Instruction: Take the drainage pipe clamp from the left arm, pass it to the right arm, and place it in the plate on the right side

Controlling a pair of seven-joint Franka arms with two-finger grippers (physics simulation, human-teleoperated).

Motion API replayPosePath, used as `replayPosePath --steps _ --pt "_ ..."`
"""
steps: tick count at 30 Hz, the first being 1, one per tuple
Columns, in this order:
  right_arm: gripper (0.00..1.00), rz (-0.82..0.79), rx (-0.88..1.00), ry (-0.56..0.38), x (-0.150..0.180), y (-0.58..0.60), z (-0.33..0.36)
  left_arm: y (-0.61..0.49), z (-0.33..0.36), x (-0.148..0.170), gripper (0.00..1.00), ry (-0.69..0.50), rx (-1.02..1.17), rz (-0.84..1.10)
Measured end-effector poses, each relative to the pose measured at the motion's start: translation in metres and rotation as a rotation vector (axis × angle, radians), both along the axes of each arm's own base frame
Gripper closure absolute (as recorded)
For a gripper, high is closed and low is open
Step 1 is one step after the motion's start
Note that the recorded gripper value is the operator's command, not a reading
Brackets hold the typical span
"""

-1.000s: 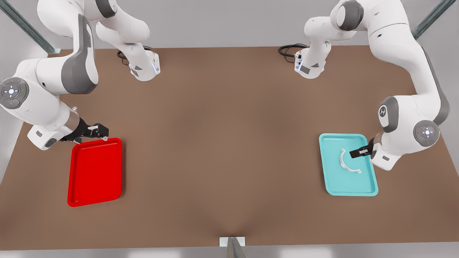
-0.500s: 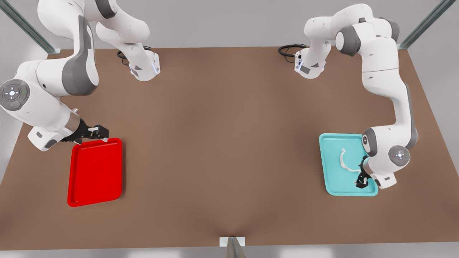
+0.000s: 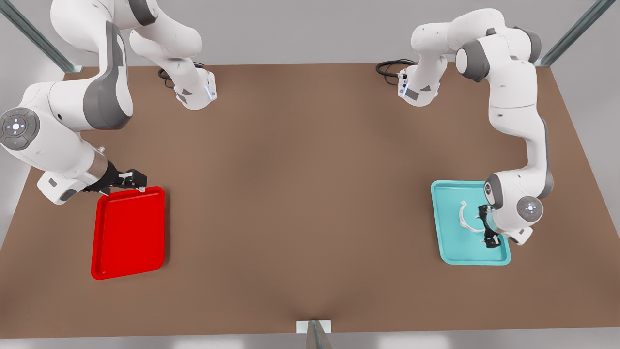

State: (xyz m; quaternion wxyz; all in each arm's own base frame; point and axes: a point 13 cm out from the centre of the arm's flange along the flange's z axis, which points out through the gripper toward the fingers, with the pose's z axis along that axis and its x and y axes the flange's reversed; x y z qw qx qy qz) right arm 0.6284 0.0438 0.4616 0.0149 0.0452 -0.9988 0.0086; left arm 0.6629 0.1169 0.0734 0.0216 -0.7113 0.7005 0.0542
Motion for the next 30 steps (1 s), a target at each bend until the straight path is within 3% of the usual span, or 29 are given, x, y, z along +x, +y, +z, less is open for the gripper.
replayPosePath --steps 3,5,8,14,18,26,28,30 --pt "0.0 -0.002 0.0 0.0 0.0 -0.001 0.0 0.005 -0.011 -0.003 0.09 -0.003 0.004 0.044" --pt "0.0 -0.002 0.0 -0.001 0.0 -0.001 0.0 0.007 -0.014 -0.002 0.25 -0.01 0.007 0.068" --pt "0.0 -0.004 0.0 -0.001 0.001 -0.002 0.0 0.013 -0.018 -0.003 0.37 -0.016 0.011 0.101" --pt "0.0 -0.005 0.0 -0.001 0.001 -0.004 0.0 0.013 -0.022 -0.001 0.41 -0.028 0.014 0.142" --pt "0.0 -0.005 0.0 -0.001 0.001 -0.004 0.0 0.014 -0.024 -0.001 0.58 -0.033 0.016 0.162" --pt "0.0 -0.007 0.0 -0.001 0.001 -0.006 0.0 0.013 -0.031 -0.001 0.6 -0.038 0.018 0.188" --pt "0.0 -0.008 0.0 -0.001 0.001 -0.006 0.0 0.013 -0.034 -0.001 0.77 -0.037 0.019 0.194" --pt "0.0 -0.008 -0.001 -0.001 0.001 -0.006 0.0 0.013 -0.036 -0.001 0.79 -0.039 0.019 0.199"
